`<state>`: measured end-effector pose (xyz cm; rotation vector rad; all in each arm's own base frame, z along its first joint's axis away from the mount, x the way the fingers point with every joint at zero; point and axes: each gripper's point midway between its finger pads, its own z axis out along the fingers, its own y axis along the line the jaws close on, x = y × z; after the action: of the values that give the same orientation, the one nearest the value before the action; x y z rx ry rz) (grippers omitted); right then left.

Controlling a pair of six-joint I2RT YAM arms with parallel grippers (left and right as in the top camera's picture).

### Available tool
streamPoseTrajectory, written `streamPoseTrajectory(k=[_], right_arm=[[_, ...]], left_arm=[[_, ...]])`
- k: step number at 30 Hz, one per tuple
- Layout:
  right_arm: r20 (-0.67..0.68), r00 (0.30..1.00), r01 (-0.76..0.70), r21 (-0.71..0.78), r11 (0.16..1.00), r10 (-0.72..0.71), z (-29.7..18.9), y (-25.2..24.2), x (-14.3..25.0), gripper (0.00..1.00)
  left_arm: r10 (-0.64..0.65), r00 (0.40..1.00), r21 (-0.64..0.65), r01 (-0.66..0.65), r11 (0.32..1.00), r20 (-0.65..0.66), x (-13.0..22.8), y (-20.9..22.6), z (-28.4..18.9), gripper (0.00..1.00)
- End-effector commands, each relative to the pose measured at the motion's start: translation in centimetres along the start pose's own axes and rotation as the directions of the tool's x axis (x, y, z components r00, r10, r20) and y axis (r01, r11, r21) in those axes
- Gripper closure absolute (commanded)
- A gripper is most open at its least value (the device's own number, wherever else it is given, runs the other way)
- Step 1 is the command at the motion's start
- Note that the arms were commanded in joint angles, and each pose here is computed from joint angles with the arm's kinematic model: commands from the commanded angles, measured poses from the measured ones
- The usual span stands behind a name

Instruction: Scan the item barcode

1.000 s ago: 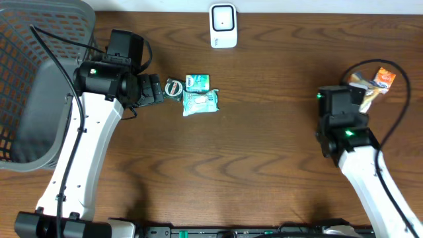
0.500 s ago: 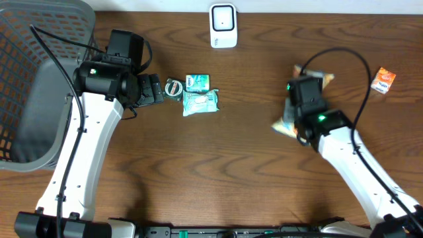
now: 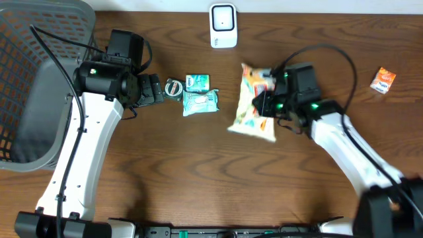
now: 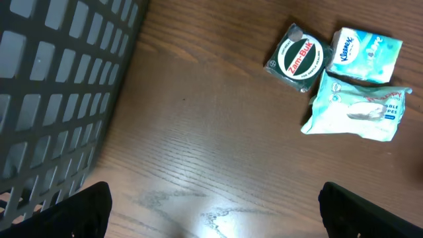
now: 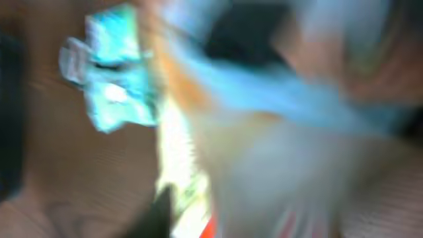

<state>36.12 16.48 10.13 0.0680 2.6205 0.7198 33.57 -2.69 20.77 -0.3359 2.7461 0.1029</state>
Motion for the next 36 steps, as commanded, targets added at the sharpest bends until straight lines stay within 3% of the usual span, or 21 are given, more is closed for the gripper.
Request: streamPoseTrajectory(k=[1,3,7,13,15,17,21,23,25,31,34,36], right_arm=[[-0.067,0.995,-0.065,0.056,0.996,0.069,1.7,-2.6,1.5,0.31],[-0.051,0.995,-0.081,0.111,0.991,0.087,1.1,-3.8,1.1,0.26],[-0.012,0.995,-0.089,0.235,0.968,0.095,-1.6,-5.0,-0.5,0.25],[0.027,0.999,0.036,0.229,0.973,-0.044,-4.4,0.6,-2.5,0.3],[0.038,0.994,0.091,0.223,0.971,-0.102,-3.9,2.7,-2.3,0.39],[0.046,0.99,0.12,0.247,0.961,-0.135,-3.3,3.9,-1.7,0.59],[0.067,0.991,0.084,0.402,0.912,-0.12,-2.3,2.8,-0.5,0.9],[0.064,0.993,0.057,0.448,0.892,-0.096,-1.4,1.8,0.0,0.98],[0.028,0.996,0.063,0.478,0.876,-0.087,0.0,0.7,0.6,0.98],[-0.092,0.995,0.087,0.602,0.794,-0.04,3.7,-4.2,2.9,0.85],[-0.135,0.991,0.107,0.672,0.733,-0.021,3.7,-6.6,3.8,0.63],[-0.141,0.99,0.106,0.688,0.718,-0.01,3.1,-7.1,3.8,0.62]], left_arm=[[-0.007,1.0,-0.017,0.007,1.0,0.006,-0.1,0.4,0.0,0.01],[-0.007,1.0,-0.016,0.007,1.0,0.006,-0.1,0.4,0.0,0.01],[-0.007,1.0,-0.016,0.007,1.0,0.006,-0.1,0.4,0.0,0.01],[-0.007,1.0,-0.016,0.007,1.0,0.006,-0.1,0.4,0.0,0.01],[-0.007,1.0,-0.016,0.007,1.0,0.006,-0.1,0.4,0.0,0.02],[-0.007,1.0,-0.016,0.007,1.0,0.006,-0.1,0.4,0.0,0.01],[-0.007,1.0,-0.016,0.007,1.0,0.006,-0.1,0.4,0.0,0.02],[-0.007,1.0,-0.016,0.007,1.0,0.006,-0.1,0.4,0.0,0.01],[-0.007,1.0,-0.016,0.007,1.0,0.006,-0.1,0.4,0.0,0.01],[-0.007,1.0,-0.016,0.007,1.0,0.006,-0.1,0.4,0.0,0.01],[-0.007,1.0,-0.016,0.007,1.0,0.006,-0.1,0.4,0.0,0.02],[-0.007,1.0,-0.016,0.007,1.0,0.006,-0.1,0.4,0.0,0.01]])
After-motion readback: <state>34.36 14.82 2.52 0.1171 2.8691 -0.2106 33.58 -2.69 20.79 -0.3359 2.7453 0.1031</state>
